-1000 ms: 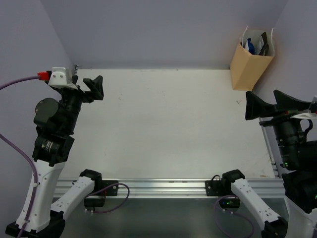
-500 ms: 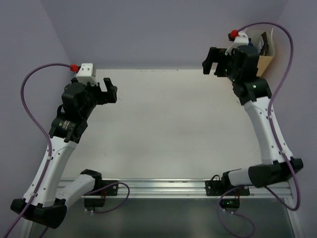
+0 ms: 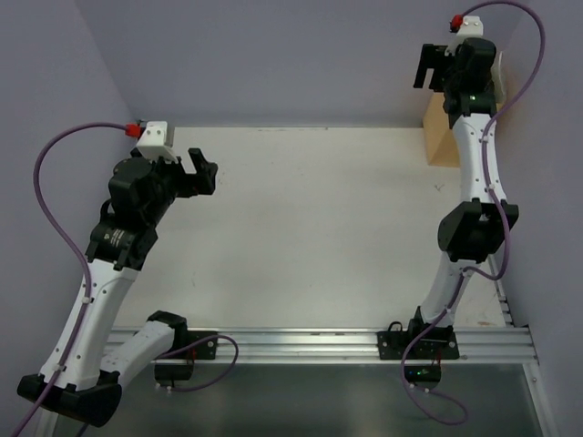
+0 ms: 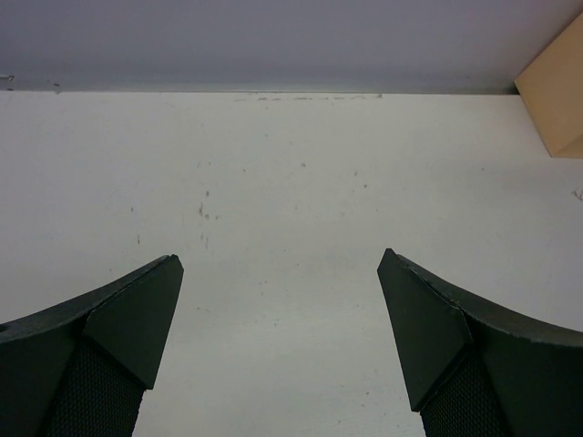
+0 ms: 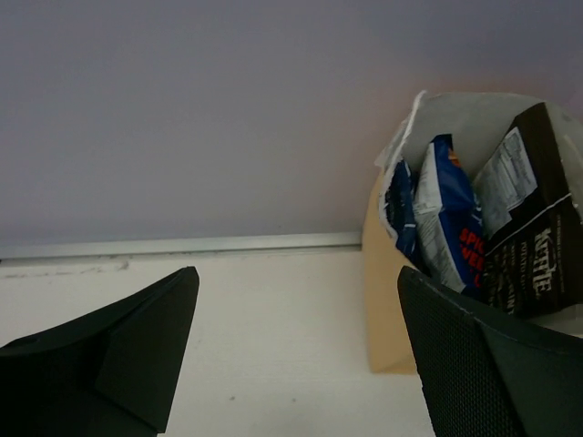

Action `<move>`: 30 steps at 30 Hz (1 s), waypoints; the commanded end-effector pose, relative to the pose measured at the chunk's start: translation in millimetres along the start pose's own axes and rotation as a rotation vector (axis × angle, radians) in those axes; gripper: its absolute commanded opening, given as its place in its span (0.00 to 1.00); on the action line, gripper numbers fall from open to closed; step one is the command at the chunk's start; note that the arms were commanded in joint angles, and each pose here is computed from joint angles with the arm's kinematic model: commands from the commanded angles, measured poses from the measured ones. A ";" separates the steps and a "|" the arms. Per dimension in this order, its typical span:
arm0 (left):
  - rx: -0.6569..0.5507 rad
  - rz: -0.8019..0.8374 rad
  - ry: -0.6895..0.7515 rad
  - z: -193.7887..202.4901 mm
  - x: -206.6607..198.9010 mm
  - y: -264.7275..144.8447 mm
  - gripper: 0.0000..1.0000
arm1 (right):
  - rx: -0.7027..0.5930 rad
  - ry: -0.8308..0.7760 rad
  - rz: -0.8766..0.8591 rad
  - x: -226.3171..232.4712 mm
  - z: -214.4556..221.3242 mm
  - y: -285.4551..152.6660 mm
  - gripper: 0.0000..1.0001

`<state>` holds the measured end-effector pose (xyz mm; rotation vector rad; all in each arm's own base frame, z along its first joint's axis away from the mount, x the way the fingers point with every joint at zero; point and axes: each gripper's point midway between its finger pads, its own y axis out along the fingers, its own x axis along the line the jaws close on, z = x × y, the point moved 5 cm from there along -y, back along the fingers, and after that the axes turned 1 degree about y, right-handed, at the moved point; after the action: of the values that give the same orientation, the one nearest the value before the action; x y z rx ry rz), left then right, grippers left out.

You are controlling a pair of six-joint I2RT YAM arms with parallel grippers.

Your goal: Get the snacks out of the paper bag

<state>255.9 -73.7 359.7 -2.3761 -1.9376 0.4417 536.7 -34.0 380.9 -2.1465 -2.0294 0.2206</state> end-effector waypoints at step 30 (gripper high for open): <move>0.081 0.071 -0.022 27.1 -7.9 15.2 1.00 | -0.114 -0.232 -0.038 -46.5 21.9 59.8 0.00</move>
<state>260.8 -83.6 324.3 -2.3516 -1.8189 0.5459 607.4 -104.1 283.5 -2.2184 -2.1045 0.4501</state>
